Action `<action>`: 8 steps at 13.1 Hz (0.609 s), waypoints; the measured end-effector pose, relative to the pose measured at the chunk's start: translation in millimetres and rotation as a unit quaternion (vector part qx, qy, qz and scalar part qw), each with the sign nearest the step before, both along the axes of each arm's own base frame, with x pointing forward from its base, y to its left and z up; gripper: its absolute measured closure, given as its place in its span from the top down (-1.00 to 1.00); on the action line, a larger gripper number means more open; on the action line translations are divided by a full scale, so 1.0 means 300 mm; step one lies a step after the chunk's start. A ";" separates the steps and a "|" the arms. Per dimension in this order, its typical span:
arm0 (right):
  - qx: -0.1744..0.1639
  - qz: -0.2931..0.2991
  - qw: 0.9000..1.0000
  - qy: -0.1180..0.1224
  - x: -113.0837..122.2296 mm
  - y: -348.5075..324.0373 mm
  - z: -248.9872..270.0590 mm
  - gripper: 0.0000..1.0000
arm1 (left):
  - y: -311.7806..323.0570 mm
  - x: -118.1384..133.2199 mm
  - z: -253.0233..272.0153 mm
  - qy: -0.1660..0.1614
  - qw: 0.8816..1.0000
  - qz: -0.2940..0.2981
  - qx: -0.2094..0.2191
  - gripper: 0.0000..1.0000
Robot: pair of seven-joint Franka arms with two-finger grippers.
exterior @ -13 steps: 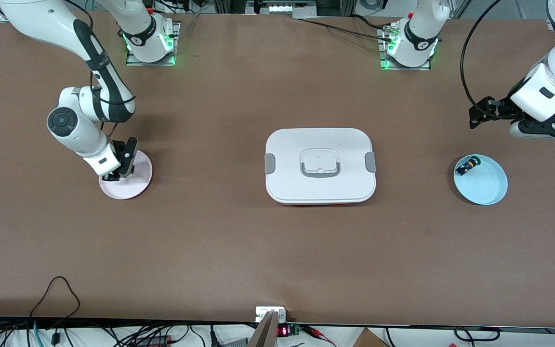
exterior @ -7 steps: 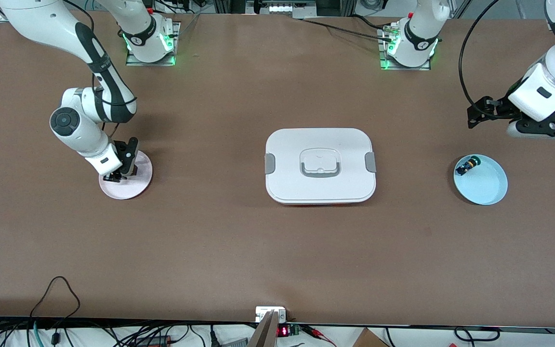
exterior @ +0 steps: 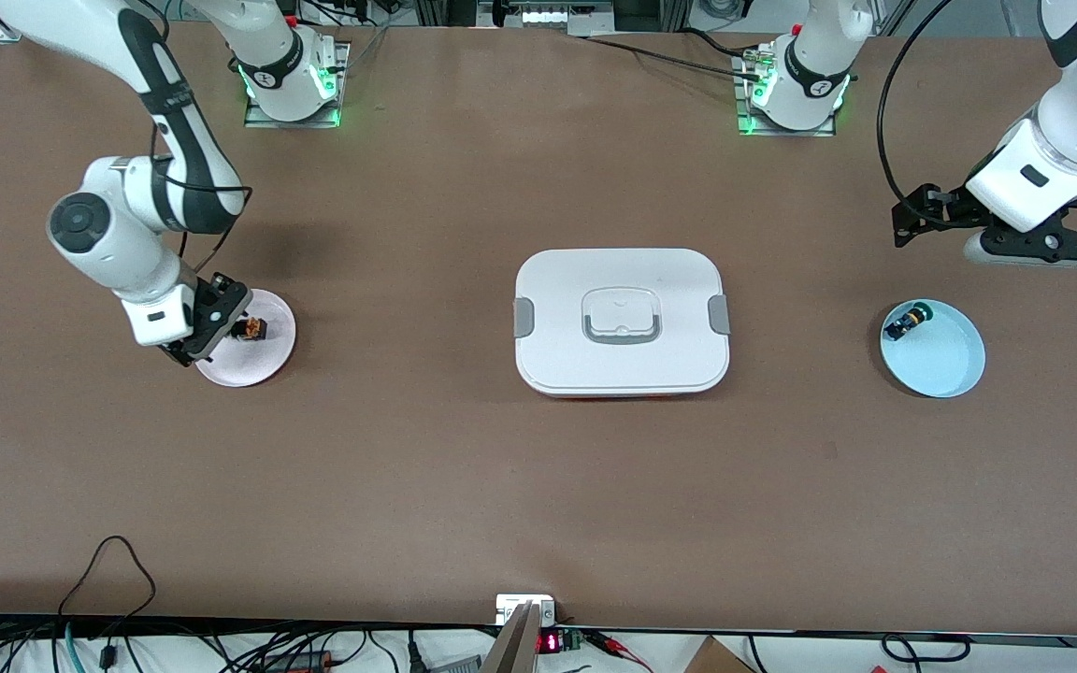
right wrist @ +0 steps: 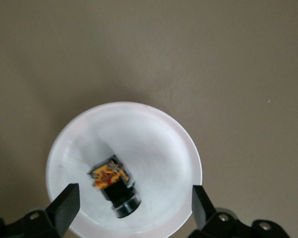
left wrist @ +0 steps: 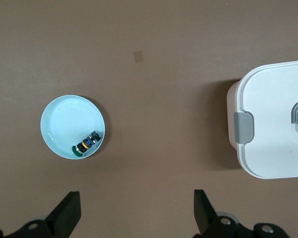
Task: Transfer orange switch to right arm and place
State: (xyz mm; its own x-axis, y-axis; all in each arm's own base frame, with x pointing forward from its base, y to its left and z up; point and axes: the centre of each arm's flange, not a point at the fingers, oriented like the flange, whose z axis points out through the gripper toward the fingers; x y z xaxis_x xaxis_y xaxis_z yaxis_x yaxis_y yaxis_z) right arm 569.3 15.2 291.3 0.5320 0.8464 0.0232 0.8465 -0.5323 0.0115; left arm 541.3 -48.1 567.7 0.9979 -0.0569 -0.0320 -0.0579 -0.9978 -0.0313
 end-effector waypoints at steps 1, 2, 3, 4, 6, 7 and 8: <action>0.019 -0.034 0.999 0.026 0.033 0.021 0.093 1.00 | 0.003 0.000 0.000 0.000 1.000 0.001 0.000 1.00; 0.030 -0.073 0.996 0.050 0.054 0.036 0.172 1.00 | 0.004 0.000 0.000 0.000 1.000 0.001 0.000 1.00; 0.032 -0.121 0.990 0.072 0.063 0.043 0.231 1.00 | 0.005 0.001 0.000 0.000 1.000 0.002 0.000 1.00; 0.028 -0.170 0.981 0.092 0.065 0.048 0.266 1.00 | 0.007 0.001 0.000 0.000 1.000 0.002 0.000 1.00; 0.016 -0.254 0.960 0.119 0.063 0.065 0.317 1.00 | 0.008 0.001 0.000 0.000 1.000 0.002 0.000 1.00; 0.008 -0.290 0.948 0.131 0.062 0.090 0.348 1.00 | 0.008 0.001 0.000 0.000 1.000 0.002 0.000 1.00; -0.002 -0.325 0.935 0.141 0.061 0.126 0.391 1.00 | 0.008 0.001 0.001 0.000 1.000 0.002 0.000 1.00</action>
State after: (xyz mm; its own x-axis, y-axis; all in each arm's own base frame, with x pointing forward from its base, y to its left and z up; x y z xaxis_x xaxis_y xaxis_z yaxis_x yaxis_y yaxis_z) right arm 587.6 53.1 408.6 0.9187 0.3412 -0.1987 0.3130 -0.9362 -0.1601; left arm 541.5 -45.6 567.9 0.9981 -0.0524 -0.0317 -0.0534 -0.9981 -0.0313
